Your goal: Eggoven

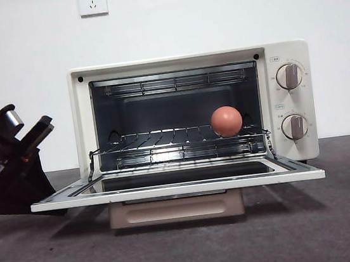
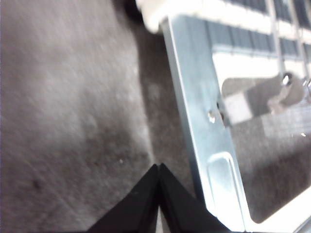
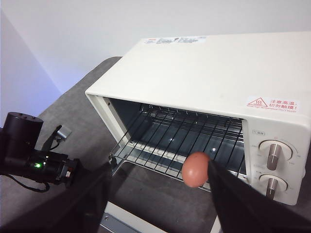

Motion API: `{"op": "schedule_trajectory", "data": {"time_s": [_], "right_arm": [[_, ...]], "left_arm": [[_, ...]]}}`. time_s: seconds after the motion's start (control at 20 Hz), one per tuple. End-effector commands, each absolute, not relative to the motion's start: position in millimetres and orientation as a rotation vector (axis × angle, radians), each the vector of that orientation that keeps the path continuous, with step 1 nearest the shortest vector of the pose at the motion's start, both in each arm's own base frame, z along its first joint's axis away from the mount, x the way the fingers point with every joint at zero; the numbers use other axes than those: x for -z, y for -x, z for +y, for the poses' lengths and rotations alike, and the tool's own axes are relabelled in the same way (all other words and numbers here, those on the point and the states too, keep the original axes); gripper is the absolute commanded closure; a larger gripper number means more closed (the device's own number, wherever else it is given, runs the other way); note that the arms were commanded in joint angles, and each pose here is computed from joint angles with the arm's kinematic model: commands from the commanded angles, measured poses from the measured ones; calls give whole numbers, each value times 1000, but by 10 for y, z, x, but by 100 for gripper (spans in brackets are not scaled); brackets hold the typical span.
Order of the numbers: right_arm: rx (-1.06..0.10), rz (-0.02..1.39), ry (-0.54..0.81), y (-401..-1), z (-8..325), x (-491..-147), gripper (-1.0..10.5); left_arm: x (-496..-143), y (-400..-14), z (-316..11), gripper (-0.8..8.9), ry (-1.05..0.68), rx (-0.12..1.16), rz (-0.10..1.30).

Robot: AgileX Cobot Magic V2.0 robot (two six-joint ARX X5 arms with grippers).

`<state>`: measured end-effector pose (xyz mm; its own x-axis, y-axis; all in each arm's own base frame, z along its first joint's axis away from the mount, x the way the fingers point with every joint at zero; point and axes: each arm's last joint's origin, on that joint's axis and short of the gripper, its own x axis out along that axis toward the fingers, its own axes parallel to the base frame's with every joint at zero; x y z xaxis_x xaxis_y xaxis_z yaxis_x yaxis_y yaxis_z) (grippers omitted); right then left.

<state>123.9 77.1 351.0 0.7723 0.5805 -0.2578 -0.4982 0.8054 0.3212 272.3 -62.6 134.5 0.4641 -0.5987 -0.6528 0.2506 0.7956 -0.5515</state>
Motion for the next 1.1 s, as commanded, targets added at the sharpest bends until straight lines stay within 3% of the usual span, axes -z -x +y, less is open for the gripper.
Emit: {"op": "schedule_trajectory", "data": {"time_s": [0.05, 0.5, 1.1], "right_arm": [[-599, 343, -230, -1241, 782, -3544, 627], [-593, 342, -230, -1244, 780, -3545, 627], [-590, 342, -231, -1245, 780, -3545, 628]], "left_arm": [[-1315, -2744, -657, 807, 423, 574, 959], [-1360, -2747, -694, 807, 519, 717, 953], [-1591, -2914, -674, 807, 682, 786, 760]]}}
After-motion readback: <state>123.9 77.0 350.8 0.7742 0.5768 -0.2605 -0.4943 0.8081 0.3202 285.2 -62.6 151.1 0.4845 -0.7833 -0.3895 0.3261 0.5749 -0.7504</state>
